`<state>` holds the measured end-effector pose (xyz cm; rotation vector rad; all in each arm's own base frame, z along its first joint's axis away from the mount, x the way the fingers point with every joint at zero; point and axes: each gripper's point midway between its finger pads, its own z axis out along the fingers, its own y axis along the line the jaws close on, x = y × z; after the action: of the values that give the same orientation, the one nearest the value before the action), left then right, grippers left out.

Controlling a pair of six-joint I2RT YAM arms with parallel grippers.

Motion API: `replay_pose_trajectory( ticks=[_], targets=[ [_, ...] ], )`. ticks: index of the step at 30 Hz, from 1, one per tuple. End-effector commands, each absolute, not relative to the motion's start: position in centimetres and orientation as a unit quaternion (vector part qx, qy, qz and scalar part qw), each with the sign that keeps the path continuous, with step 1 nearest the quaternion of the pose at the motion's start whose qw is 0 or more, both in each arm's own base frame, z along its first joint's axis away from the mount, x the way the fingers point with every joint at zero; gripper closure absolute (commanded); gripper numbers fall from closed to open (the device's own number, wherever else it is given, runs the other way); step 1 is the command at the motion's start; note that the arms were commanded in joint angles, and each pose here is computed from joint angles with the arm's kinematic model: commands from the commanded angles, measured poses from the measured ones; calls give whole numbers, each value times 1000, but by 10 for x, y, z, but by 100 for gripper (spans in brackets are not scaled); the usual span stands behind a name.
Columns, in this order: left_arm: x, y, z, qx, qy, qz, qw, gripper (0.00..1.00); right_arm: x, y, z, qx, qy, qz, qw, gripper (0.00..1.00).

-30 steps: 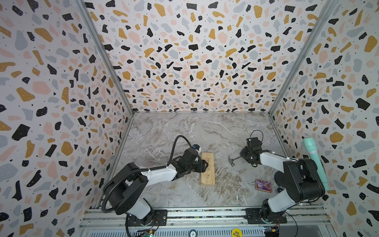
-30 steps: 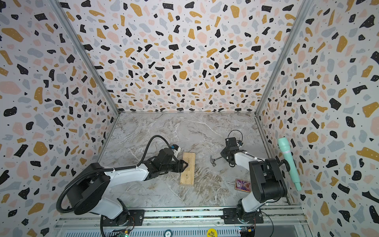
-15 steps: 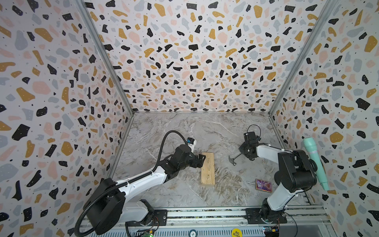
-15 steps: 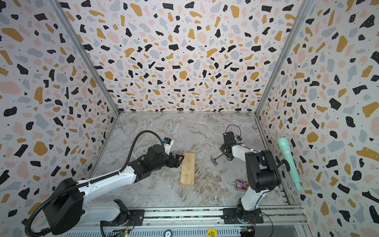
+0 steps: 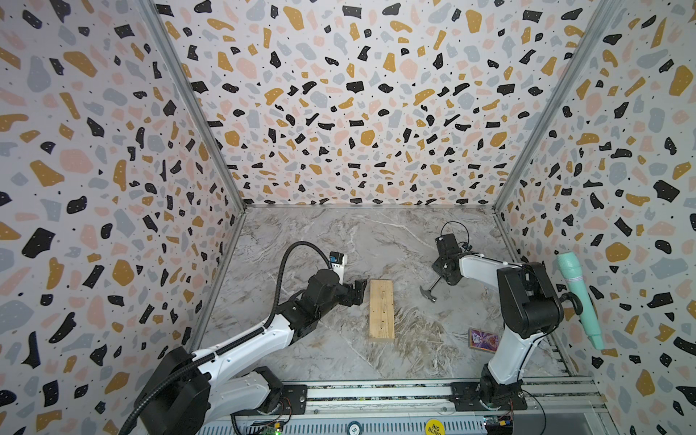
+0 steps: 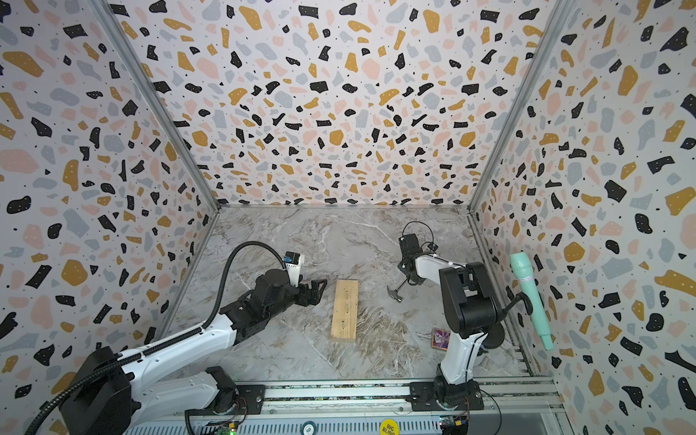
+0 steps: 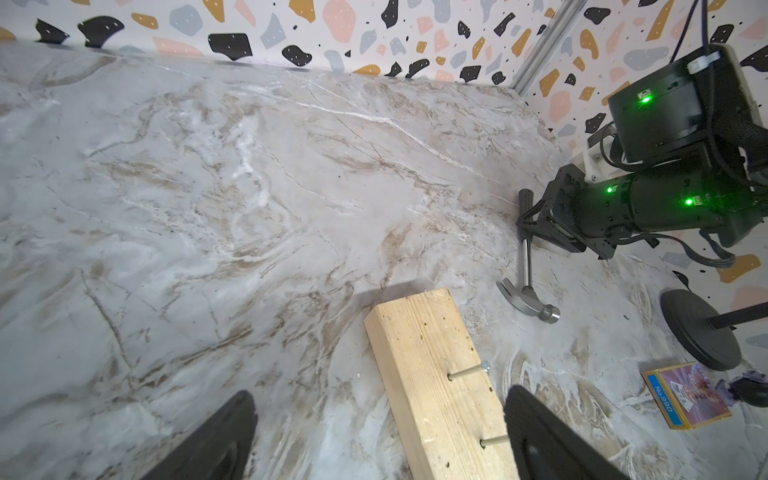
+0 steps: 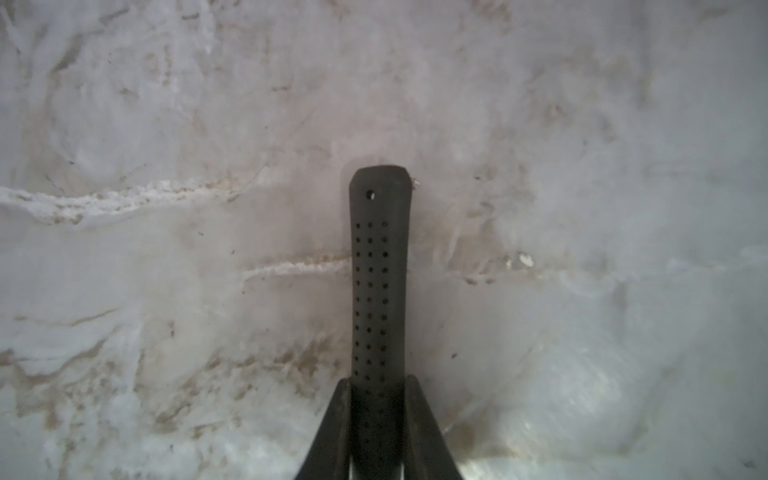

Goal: Use a claw hammer to pull out a nail
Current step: Pick up the hammer at the center of the board.

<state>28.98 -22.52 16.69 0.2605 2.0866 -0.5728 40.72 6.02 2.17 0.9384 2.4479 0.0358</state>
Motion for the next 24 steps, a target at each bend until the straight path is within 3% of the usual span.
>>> replay_pose_trajectory(
  ticks=[1,4,16,24],
  targets=[
    [295,-215,177,98,840,-217,488,2,368,66,-16,347,922,-13,174,92],
    [295,-211,178,94,841,-208,490,0,371,68,-7,350,917,1,192,100],
    [293,-241,203,157,829,-249,475,0,404,82,103,289,889,80,347,100],
    [294,-290,221,237,804,-316,444,0,419,124,195,153,862,178,450,100]
  ],
)
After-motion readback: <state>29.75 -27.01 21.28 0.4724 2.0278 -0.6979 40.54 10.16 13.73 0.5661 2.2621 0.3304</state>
